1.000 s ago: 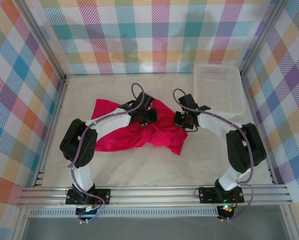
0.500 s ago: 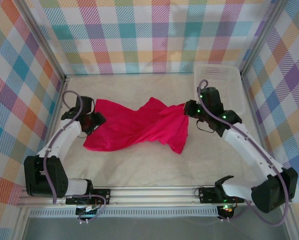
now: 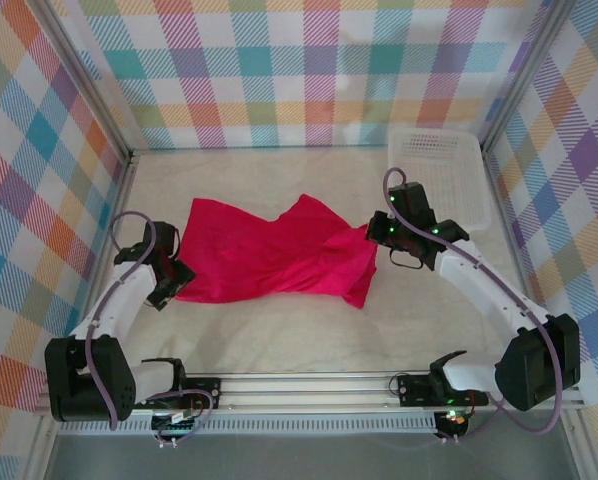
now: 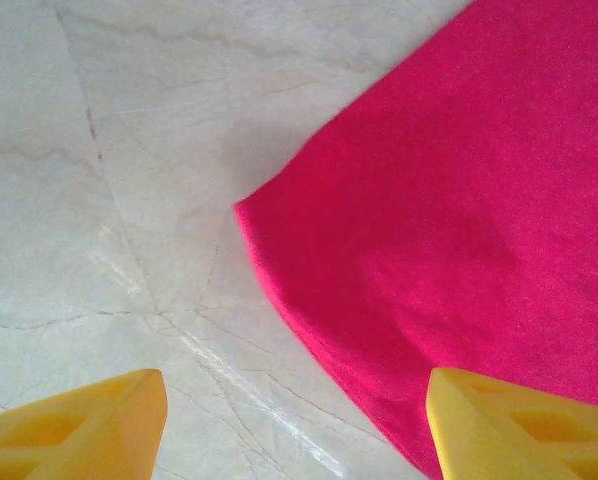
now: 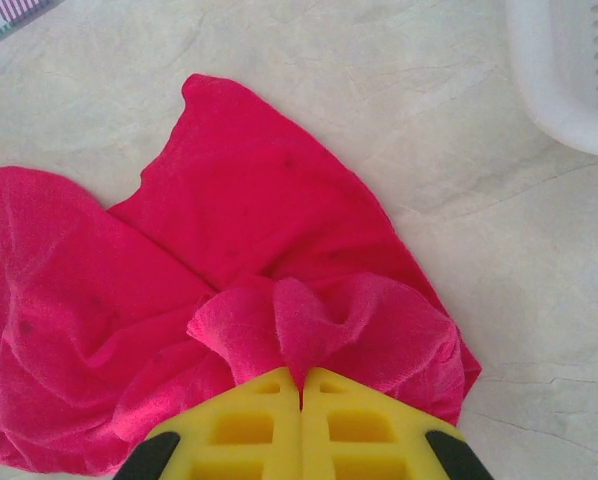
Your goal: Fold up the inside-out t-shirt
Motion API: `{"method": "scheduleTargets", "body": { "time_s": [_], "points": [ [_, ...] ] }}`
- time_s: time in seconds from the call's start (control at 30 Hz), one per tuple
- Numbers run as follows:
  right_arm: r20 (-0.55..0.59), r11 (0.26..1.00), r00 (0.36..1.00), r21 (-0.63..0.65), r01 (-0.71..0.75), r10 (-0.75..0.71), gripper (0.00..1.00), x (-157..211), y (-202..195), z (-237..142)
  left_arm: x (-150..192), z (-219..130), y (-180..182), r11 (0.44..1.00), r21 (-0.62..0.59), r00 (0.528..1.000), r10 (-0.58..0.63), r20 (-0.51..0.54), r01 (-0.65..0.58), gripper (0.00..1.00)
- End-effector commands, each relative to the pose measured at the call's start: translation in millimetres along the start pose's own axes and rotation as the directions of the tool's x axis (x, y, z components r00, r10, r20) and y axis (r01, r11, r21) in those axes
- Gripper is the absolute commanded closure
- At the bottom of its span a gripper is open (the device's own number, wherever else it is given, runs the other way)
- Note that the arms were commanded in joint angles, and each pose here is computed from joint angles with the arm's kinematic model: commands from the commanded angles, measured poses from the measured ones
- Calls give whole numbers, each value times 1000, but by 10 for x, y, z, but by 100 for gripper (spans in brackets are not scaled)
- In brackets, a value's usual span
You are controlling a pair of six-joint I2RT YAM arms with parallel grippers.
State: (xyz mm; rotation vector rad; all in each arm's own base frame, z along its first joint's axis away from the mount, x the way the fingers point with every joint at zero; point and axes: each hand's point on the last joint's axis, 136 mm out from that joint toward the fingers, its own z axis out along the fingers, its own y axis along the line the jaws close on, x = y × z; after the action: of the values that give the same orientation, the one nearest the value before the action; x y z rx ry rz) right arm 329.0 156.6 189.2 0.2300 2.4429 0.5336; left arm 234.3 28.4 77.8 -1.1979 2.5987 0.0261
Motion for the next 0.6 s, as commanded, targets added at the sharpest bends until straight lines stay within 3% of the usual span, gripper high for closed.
{"method": "scheduleTargets", "body": {
  "time_s": [0.0, 0.4, 0.43, 0.5, 0.57],
  "points": [
    [6, 1000, 1000, -13, -6, 7, 100, -42, 33, -11, 2, 114, 30, 999, -11, 999, -33, -12, 33, 32],
    [17, 1000, 1000, -12, -8, 8, 100, -83, 44, -93, 39, 624, -71, 997, -75, 994, -42, -105, 35, 42],
    [19, 1000, 1000, -10, -7, 7, 100, -90, 43, -100, 31, 656, -78, 996, -80, 993, -42, -107, 34, 47],
    [23, 1000, 1000, -11, -3, 4, 100, -108, 53, -117, 17, 694, -101, 996, -80, 993, -43, -110, 34, 66],
    [27, 1000, 1000, -13, 3, -3, 100, -134, 74, -134, -27, 663, -147, 997, -72, 993, -43, -109, 36, 97]
  ]
}}
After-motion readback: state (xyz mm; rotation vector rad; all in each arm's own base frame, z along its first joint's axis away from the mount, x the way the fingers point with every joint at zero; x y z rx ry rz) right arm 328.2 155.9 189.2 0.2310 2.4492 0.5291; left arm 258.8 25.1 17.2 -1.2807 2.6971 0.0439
